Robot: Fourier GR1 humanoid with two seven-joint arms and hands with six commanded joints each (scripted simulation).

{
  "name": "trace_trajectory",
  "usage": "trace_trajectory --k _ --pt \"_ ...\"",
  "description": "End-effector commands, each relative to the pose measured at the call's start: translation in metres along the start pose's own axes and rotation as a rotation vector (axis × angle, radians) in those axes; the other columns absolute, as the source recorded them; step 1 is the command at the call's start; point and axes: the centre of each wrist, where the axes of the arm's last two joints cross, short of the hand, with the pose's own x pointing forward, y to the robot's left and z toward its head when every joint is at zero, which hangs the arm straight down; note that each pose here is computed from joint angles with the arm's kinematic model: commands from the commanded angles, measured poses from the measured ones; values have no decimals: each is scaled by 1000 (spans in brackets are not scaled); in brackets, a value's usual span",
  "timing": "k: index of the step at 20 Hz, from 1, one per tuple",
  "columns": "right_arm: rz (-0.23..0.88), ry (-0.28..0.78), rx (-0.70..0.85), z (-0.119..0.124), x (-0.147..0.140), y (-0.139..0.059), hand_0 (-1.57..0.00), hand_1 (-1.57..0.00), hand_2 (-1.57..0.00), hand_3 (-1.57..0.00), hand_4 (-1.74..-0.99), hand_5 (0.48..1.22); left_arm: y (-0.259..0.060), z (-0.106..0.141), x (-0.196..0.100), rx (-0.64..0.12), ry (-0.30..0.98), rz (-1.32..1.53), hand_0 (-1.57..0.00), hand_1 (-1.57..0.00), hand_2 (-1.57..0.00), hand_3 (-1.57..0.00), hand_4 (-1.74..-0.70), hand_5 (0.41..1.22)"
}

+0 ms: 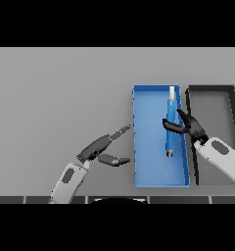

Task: Pick up the blue pipe and place it into the blue bin.

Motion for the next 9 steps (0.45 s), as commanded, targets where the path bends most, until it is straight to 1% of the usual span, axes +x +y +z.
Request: trace_trajectory --k 1,3,4,7,9 --pt "9 2 -1 -1 1 1 -16 -14 -14 -8 -1030 682 -1 1 1 -1 -9 -1 1 1 1 1 -888 429" --pt "23 -7 -6 -1 4 2 -10 -9 -9 -5 -1020 666 -1 0 -1 -9 3 -10 1 1 1 1 -886 431" --pt "18 -8 4 0 4 2 -8 -7 -7 -4 -1022 665 3 3 -2 1 -3 -9 1 1 1 1 -886 431" --pt "32 4 12 -2 3 0 -6 -5 -5 -3 -1022 655 1 3 2 2 -19 -7 1 1 1 1 -885 431" --pt "29 7 23 -2 3 3 -6 -5 -5 -3 -1022 643 0 4 2 -3 -8 -6 1 1 1 1 -885 431"
